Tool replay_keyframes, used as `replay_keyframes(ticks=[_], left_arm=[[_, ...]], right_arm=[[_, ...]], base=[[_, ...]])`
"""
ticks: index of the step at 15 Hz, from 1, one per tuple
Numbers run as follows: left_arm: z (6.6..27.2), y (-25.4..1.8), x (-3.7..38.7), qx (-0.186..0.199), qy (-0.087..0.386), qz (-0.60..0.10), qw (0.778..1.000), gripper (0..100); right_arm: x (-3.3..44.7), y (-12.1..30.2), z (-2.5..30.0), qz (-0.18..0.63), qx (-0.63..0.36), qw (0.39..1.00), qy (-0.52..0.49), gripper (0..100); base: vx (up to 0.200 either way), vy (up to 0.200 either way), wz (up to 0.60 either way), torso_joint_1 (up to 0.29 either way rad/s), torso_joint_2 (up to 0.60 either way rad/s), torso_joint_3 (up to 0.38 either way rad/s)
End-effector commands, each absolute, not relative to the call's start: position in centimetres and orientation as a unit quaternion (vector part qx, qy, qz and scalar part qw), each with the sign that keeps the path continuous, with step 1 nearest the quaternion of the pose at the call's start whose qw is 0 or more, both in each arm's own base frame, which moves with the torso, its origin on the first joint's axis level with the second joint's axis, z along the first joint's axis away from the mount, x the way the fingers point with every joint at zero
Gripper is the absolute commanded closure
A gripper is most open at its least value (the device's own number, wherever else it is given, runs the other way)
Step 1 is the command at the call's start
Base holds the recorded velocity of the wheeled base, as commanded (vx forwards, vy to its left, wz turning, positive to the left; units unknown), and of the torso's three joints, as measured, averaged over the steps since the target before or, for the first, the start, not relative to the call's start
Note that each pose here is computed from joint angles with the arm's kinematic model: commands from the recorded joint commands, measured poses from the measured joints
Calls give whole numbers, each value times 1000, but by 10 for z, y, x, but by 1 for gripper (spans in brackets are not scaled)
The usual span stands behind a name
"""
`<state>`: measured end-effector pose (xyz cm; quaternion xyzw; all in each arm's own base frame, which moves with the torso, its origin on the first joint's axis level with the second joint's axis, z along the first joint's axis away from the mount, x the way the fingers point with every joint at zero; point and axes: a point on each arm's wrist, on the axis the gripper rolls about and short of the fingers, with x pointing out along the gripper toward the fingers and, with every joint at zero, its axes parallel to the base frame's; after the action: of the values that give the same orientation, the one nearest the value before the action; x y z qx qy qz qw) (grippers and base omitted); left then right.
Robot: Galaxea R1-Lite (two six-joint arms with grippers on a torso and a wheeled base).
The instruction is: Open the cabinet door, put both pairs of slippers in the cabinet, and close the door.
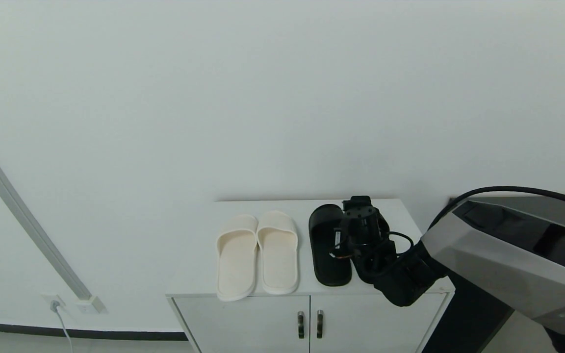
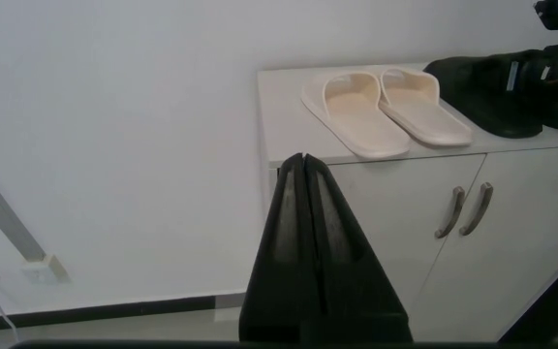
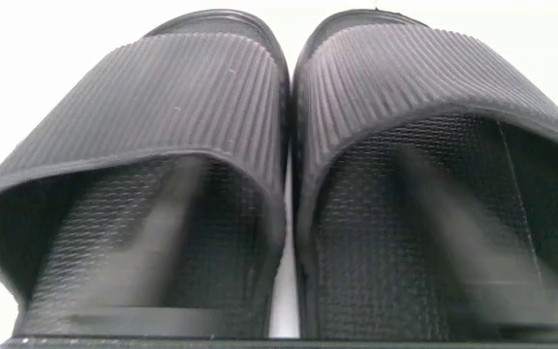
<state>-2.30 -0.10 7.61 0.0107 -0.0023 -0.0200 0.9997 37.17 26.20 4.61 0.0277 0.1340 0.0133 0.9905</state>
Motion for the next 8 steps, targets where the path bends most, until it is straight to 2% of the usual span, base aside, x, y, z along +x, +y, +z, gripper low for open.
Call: replay_keyframes(ticks=[1,6,8], left_arm=[[76,-1,-23,11,-2,-20,1000,100],[76,-1,-23,11,-2,-20,1000,100],[76,-1,-23,11,-1,-20,1000,100]], right_arm=[[371,263,47,15,27,991,133,100],[368,260,52,15,27,991,131,100],[359,253,65,16,28,991,128,100]], base=[[0,0,0,0,0,0],[0,0,0,0,0,0],[0,0,0,0,0,0]])
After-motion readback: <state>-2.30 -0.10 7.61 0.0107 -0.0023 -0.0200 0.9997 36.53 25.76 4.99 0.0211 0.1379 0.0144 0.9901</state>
